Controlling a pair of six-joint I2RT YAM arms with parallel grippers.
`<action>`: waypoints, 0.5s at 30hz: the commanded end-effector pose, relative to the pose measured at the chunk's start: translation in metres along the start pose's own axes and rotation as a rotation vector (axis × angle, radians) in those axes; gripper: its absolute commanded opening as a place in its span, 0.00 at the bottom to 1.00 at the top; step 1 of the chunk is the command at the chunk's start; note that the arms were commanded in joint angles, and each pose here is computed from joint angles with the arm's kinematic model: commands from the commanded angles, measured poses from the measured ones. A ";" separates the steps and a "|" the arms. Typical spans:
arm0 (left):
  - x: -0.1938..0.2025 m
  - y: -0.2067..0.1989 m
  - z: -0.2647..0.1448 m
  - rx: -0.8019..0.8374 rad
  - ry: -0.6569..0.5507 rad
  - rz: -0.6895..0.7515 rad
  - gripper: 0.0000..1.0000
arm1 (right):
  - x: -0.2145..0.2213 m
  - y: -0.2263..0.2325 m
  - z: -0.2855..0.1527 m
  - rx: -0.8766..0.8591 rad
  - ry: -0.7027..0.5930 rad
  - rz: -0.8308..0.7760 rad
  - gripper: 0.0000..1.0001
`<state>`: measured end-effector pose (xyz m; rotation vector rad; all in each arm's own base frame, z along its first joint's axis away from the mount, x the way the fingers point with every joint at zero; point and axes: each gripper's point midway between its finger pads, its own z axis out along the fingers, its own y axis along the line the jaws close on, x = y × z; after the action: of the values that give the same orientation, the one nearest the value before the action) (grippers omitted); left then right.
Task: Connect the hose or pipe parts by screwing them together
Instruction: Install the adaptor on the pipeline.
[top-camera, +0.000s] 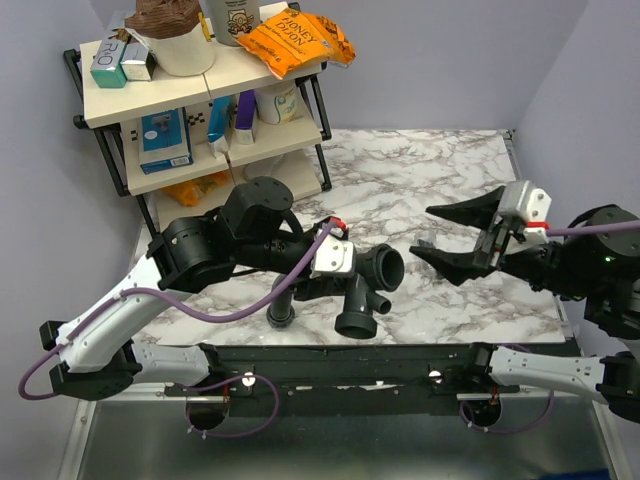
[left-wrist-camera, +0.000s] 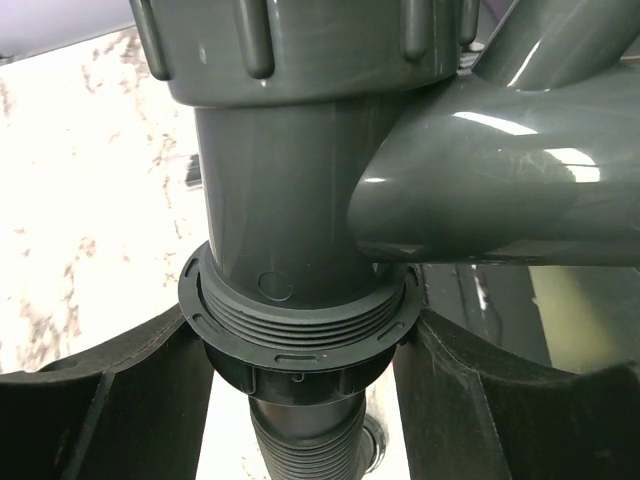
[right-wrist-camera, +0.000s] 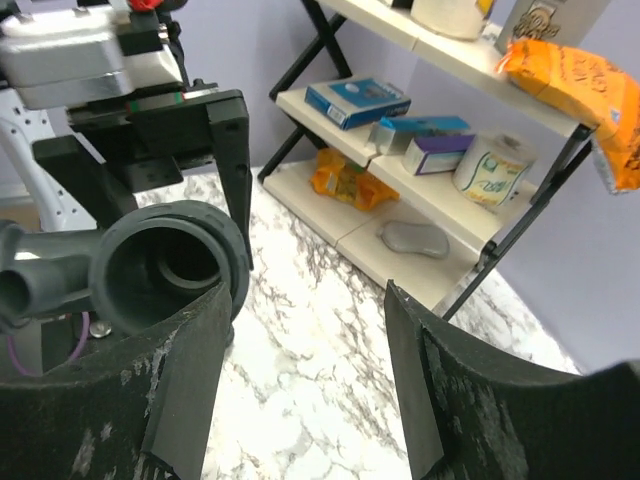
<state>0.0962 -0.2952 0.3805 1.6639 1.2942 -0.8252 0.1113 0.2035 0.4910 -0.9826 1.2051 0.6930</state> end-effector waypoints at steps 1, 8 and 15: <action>-0.010 -0.017 -0.006 0.091 -0.049 0.043 0.00 | 0.012 0.014 0.010 -0.079 0.058 -0.014 0.69; -0.010 -0.013 -0.003 0.083 -0.044 0.046 0.00 | 0.031 0.036 0.025 -0.196 0.141 0.023 0.66; -0.011 -0.012 -0.002 0.079 -0.044 0.051 0.00 | 0.057 0.058 0.046 -0.294 0.222 0.059 0.61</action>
<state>0.0805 -0.2875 0.3667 1.7588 1.2973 -0.8763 0.1102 0.2475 0.4526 -1.1739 1.2930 0.7469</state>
